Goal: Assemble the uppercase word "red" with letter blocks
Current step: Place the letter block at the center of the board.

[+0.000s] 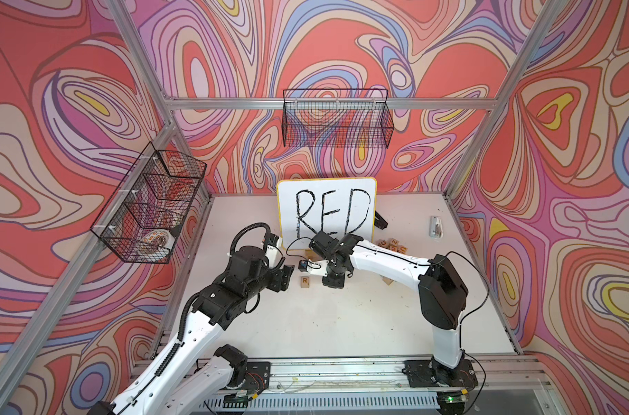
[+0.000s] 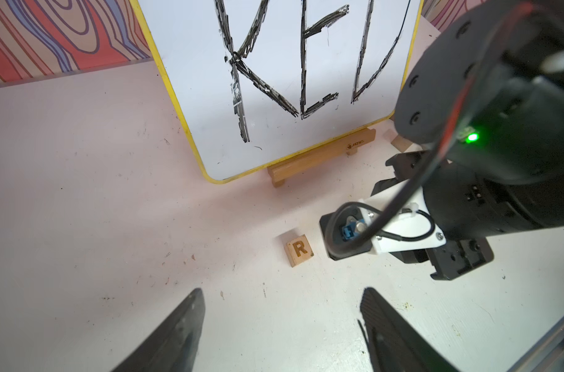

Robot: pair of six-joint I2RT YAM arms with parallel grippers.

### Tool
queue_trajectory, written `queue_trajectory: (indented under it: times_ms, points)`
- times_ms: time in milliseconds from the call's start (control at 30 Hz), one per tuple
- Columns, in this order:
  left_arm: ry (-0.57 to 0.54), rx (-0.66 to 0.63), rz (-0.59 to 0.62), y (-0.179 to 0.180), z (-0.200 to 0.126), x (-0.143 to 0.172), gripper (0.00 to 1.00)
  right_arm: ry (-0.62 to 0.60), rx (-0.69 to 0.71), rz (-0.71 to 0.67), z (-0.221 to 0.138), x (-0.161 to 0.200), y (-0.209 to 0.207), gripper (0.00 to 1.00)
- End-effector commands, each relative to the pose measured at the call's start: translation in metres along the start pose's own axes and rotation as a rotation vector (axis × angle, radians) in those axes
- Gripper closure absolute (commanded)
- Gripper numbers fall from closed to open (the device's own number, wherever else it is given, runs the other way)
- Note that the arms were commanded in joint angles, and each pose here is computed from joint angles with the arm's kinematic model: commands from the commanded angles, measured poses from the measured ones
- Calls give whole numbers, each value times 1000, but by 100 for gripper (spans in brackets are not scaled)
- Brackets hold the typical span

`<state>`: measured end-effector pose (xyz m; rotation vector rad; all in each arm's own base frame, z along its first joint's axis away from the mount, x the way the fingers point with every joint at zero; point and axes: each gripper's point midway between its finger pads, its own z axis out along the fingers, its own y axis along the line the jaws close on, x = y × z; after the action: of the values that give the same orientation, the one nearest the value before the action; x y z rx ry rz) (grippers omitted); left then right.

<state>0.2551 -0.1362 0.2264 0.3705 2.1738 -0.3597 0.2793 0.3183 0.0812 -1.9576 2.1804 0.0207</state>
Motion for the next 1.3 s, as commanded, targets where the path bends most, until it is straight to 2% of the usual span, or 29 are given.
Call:
queue_trajectory:
  times_ms: [0,433,1267]
  points:
    - [21,-3,6,0,0,6,21,-6,-55,-83,5,3,9,74]
    - [25,-10,8,1,1,7,21,-16,-129,-166,26,2,6,73]
    - [47,-18,12,2,5,10,21,-40,-106,-196,53,-11,-17,72]
